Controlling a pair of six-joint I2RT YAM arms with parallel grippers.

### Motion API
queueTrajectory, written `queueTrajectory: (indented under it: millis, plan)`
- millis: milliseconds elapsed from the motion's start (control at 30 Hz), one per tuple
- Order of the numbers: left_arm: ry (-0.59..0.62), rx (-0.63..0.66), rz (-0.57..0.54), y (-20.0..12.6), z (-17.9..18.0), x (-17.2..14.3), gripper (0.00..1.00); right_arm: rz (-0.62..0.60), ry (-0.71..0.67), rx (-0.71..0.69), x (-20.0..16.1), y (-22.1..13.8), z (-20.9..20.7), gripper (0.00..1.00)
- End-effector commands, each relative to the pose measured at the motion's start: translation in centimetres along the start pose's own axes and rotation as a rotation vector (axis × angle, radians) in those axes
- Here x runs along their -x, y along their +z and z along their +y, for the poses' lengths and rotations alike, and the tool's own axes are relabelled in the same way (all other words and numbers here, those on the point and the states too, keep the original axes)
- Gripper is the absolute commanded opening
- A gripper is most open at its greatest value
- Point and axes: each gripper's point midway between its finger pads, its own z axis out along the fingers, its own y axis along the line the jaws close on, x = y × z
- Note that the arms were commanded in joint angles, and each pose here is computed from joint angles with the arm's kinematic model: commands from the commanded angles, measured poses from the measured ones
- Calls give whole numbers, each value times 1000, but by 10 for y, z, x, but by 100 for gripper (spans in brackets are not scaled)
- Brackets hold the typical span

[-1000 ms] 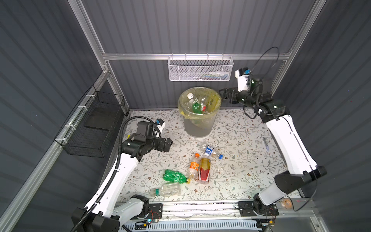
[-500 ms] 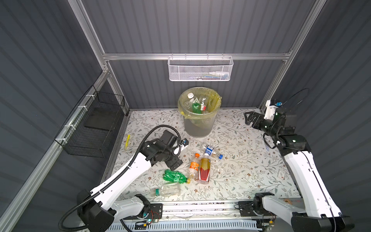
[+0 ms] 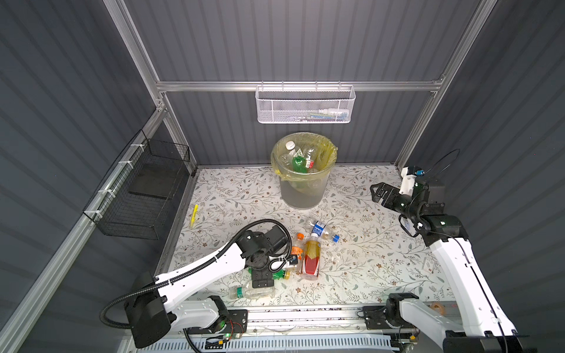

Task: Throw the plastic bottles in the bin
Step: Pick up the plastic bottle from the bottom-left of the table.

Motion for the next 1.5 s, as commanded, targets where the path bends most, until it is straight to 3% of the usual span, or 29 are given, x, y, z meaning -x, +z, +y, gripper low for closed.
queueTrajectory:
  millis: [0,367,467,700,900,1167,1467]
  plan:
    - [41,-74,33,10,-19,-10,98,6,20,15,-4,4,0,99]
    - [18,-156,27,30,-45,-4,96,17,32,8,-8,7,-3,99]
    - [8,-176,76,43,-54,-11,92,16,38,5,-8,8,-4,99]
    - [-37,-143,70,54,-48,-4,82,4,38,-18,-8,8,-9,99]
    - [-50,-136,80,63,-47,-3,66,3,53,-22,-11,11,-11,99]
    - [-66,-93,16,49,-36,11,47,-17,61,-60,-12,10,-20,99]
    - [-86,81,-164,-3,8,57,41,-25,75,-80,-14,6,-26,99]
